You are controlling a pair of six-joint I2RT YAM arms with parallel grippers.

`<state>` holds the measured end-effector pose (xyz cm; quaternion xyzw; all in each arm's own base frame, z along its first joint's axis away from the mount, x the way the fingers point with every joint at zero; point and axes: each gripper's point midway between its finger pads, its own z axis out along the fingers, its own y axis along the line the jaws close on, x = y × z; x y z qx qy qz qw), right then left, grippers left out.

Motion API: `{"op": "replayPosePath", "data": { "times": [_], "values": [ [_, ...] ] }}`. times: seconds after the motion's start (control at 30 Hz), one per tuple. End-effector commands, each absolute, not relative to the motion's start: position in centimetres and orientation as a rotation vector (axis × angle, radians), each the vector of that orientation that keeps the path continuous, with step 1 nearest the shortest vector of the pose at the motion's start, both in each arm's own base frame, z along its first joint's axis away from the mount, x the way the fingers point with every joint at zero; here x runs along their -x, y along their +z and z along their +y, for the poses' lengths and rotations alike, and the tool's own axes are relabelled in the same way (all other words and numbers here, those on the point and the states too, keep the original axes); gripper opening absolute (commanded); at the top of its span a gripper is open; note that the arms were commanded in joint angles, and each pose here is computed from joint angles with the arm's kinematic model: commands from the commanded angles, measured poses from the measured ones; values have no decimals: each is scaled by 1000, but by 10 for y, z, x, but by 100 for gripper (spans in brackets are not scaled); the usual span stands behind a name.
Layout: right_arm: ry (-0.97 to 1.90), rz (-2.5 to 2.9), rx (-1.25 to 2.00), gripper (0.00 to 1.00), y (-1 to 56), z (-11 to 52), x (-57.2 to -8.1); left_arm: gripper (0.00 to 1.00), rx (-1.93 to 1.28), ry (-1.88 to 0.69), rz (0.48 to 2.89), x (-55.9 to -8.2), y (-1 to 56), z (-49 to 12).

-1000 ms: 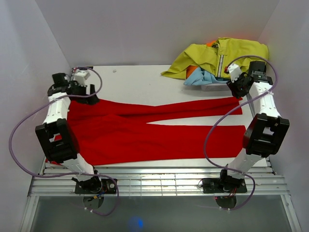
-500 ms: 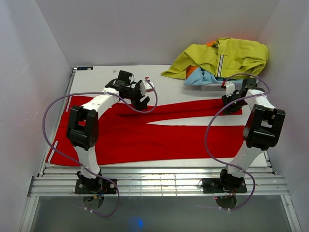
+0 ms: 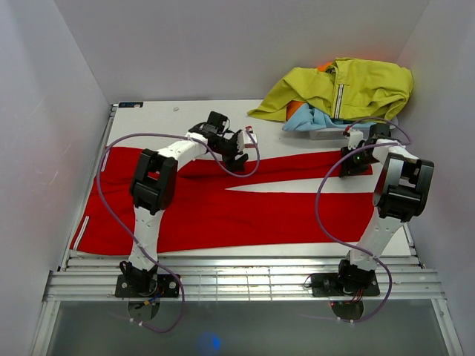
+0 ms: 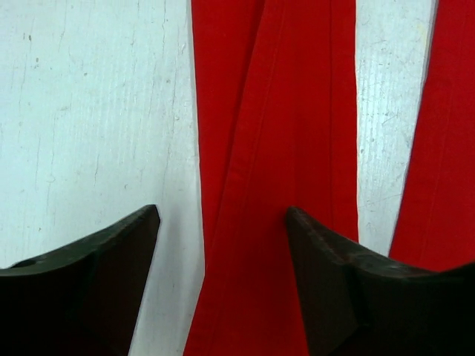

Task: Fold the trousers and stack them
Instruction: Flatten the trousers out

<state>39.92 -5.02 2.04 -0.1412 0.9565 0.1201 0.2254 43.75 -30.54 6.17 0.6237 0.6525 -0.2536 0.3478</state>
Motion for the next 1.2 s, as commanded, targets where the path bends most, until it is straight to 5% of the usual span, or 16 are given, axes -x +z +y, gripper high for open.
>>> {"op": "replayPosePath", "data": {
  "times": [0.0, 0.2, 0.4, 0.43, 0.7, 0.73, 0.77, 0.8, 0.9, 1.1, 1.17],
  "values": [
    [253, 2731, 340, 32, -7, -67, -388, 77, -1639, -712, 1599, -439, 82, -316],
    [221, 2752, 349, 32, -11, -76, -382, 40, -1650, -712, 1629, -439, 72, -314],
    [195, 2765, 361, 32, -12, -83, -377, 15, -1681, -768, 1637, -427, 78, -313],
    [191, 2764, 363, 32, -11, -84, -377, 0, -1682, -768, 1646, -426, 78, -311],
    [160, 2782, 376, 31, -14, -94, -368, 0, -1667, -610, 1677, -452, 74, -301],
    [165, 2787, 384, 32, -15, -94, -366, 6, -1666, -582, 1687, -457, 73, -299],
    [177, 2780, 396, 32, -14, -93, -366, 25, -1662, -569, 1701, -459, 69, -298],
    [190, 2774, 408, 32, -13, -90, -367, 34, -1647, -555, 1719, -462, 67, -297],
    [273, 2728, 436, 33, -2, -79, -368, 52, -1629, -497, 1732, -472, 60, -291],
    [480, 2543, 410, 33, 51, -46, -392, 57, -1651, -534, 1722, -470, 47, -292],
    [498, 2514, 371, 34, 61, -45, -402, 52, -1669, -565, 1731, -464, 42, -292]
  ]
}}
